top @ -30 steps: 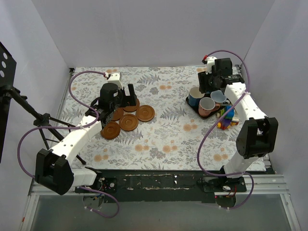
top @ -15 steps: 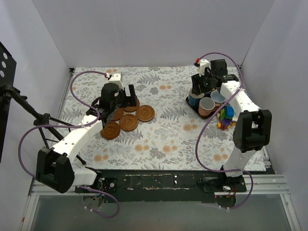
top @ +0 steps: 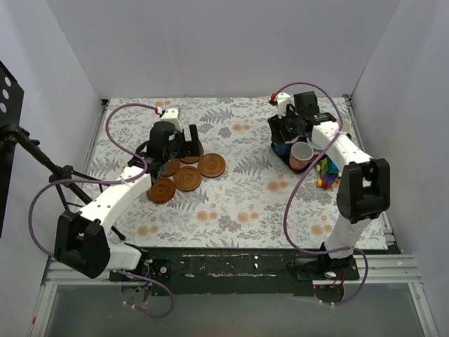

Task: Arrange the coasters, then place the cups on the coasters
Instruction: Pick up the cup from the tray.

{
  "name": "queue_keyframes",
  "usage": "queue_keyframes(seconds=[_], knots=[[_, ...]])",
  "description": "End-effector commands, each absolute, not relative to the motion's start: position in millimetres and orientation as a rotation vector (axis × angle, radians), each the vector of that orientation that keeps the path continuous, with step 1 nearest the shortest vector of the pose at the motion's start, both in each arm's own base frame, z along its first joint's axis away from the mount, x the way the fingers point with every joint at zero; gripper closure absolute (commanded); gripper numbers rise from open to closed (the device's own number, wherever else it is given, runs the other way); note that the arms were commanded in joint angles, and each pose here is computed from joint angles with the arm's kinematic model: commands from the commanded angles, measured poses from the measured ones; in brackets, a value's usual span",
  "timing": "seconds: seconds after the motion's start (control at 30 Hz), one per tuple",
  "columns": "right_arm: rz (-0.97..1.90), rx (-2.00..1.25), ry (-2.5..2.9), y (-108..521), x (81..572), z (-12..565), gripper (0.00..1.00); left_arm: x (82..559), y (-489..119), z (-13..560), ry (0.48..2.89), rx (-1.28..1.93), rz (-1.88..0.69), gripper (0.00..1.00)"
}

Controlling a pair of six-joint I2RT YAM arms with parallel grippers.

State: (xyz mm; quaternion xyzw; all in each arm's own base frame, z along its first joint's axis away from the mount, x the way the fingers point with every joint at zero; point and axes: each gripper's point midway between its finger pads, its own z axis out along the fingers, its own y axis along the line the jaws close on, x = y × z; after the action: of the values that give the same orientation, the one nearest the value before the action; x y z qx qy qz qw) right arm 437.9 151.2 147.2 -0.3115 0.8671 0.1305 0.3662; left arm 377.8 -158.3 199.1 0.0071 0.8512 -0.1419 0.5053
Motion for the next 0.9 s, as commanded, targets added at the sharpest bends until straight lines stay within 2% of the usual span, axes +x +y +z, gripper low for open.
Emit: queue_keyframes(seconds=[0.0, 0.17, 0.27, 0.53, 0.67, 0.87], knots=[[0.264, -0.837, 2.220, 153.1, 444.6, 136.6, 0.38, 376.4, -158.8, 199.4, 2.058, 0.026, -0.341, 0.02], [0.238, -0.838, 2.250, 153.0, 444.9, 122.2, 0.42, 376.6, -159.1, 198.6, 2.061, 0.028, -0.342, 0.02], [0.207, -0.836, 2.266, 151.5, 447.7, 116.3, 0.48, 376.3, -159.0, 198.9, 2.061, 0.028, -0.342, 0.02], [0.140, -0.827, 2.271, 152.8, 457.6, 117.3, 0.78, 376.8, -159.2, 197.4, 2.064, 0.028, -0.341, 0.02], [0.081, -0.812, 2.258, 149.4, 467.8, 124.5, 0.97, 377.0, -159.3, 195.3, 2.070, 0.028, -0.339, 0.02], [0.011, -0.782, 2.196, 146.1, 486.4, 154.1, 0.99, 377.8, -160.0, 193.9, 2.073, 0.030, -0.339, 0.02]])
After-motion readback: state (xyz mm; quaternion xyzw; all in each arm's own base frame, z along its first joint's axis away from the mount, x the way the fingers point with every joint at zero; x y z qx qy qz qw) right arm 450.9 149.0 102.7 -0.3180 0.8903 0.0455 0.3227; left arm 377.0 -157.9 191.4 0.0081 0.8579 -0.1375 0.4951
